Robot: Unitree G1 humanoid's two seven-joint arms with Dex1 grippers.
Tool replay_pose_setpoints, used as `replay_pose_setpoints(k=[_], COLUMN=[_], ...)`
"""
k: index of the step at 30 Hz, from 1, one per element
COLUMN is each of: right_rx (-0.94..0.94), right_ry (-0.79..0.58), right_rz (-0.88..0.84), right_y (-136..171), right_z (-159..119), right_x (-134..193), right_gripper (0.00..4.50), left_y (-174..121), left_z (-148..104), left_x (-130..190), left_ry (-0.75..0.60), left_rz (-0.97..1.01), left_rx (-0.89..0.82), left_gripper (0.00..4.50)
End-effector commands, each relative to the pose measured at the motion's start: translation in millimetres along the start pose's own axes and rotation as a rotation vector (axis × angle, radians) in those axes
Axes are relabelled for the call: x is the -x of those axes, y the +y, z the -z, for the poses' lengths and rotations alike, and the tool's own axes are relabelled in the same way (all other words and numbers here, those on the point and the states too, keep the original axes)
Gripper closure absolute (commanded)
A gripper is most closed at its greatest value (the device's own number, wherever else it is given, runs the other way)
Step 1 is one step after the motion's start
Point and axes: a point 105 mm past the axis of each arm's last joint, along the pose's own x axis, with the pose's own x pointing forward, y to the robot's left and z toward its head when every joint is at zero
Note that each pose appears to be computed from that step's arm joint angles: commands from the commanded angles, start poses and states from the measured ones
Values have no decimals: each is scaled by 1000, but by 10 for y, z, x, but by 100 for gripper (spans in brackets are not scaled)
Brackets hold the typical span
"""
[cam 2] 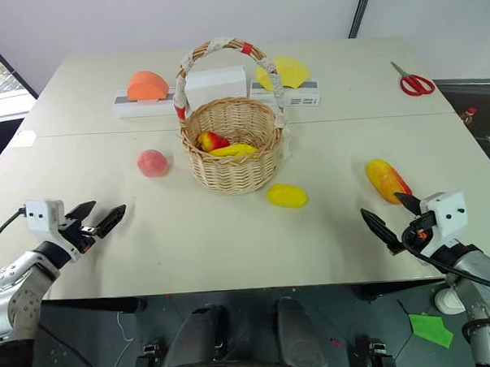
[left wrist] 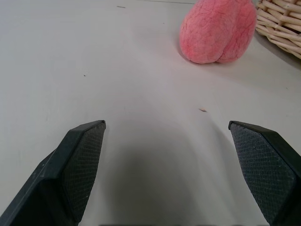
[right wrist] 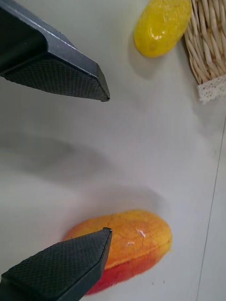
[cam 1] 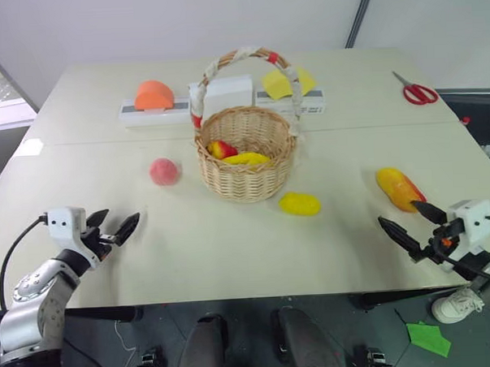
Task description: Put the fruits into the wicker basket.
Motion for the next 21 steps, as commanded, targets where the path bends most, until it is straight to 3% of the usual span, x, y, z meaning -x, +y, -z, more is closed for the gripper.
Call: replay_pose_setpoints(k=[1,9,14,21], right_rx=[31,69,108,172], right_ry=[-41,-85,-169,-229], right_rz=[-10,-79,-176,-441], right_y=[3,142,380,984], right_z=[-95,-246,-571,-944], right_x=[-31,-162,-350,-527], right_gripper=[2,2,2,2], left_y=[-18,-17,-167,-357], left_z=[-104,-193,-433,-755], left_x=[-20,-70,-149,-475], left_ry=[-42,-65,-116,-47], left_rz=[0,-27,21,66], left_rx=[-13,-31,-55,-244], left_gripper=[0,0,0,0])
